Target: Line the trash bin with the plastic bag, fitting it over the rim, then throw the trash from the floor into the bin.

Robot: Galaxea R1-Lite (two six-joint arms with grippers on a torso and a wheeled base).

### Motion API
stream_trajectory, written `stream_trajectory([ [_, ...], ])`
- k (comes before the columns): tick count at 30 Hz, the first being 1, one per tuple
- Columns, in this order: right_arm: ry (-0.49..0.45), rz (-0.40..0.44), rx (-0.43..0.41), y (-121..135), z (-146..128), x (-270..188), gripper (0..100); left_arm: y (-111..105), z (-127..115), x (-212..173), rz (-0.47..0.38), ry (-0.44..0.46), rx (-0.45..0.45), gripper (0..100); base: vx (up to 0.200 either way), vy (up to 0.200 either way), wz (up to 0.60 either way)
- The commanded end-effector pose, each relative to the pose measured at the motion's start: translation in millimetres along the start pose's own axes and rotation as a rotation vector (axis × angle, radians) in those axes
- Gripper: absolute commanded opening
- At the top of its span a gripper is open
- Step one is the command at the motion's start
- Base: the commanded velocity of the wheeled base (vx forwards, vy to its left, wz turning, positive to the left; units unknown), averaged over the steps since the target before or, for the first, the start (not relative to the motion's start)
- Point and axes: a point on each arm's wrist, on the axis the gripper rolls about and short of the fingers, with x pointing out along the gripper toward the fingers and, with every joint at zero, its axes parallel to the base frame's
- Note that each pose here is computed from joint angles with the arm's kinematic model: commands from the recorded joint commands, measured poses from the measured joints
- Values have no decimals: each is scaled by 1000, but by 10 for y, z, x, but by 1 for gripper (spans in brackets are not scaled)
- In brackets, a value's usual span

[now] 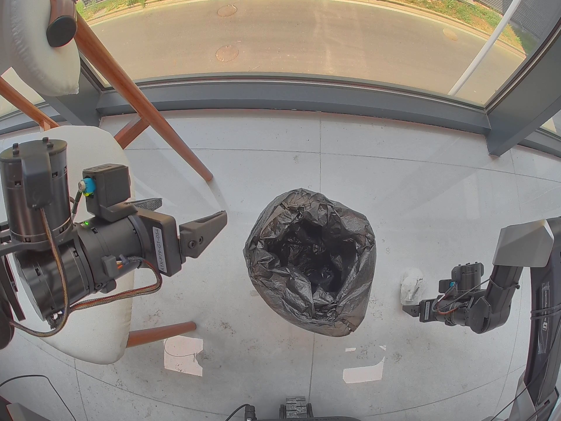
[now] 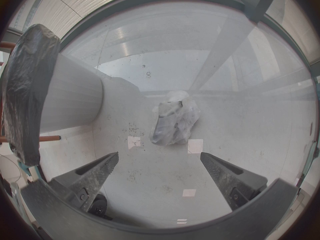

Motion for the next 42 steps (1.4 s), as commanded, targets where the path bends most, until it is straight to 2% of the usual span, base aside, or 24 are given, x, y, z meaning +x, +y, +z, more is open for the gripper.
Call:
stream_trajectory([
  [1,-40,2,23,-25,153,111,100,4,-16,7,3,6,1,100,0,0,0],
  [14,-110,11,15,1,198,143,100,4,-16,7,4,6,2,100,0,0,0],
  [17,-194,21,20,18,206,178,100,2,-5,11,4,3,2,100,0,0,0],
  [20,-224,0,14,31,170,178,100,1,4,10,5,0,1,100,0,0,0],
  [28,-230,-26,26,23,159,178,100,0,-19,49,8,13,8,100,0,0,0],
  [37,-259,-38,112,-7,179,174,100,-2,-23,61,11,16,32,100,0,0,0],
  [42,-259,-45,117,-9,178,174,100,-2,-24,66,11,16,44,100,0,0,0],
])
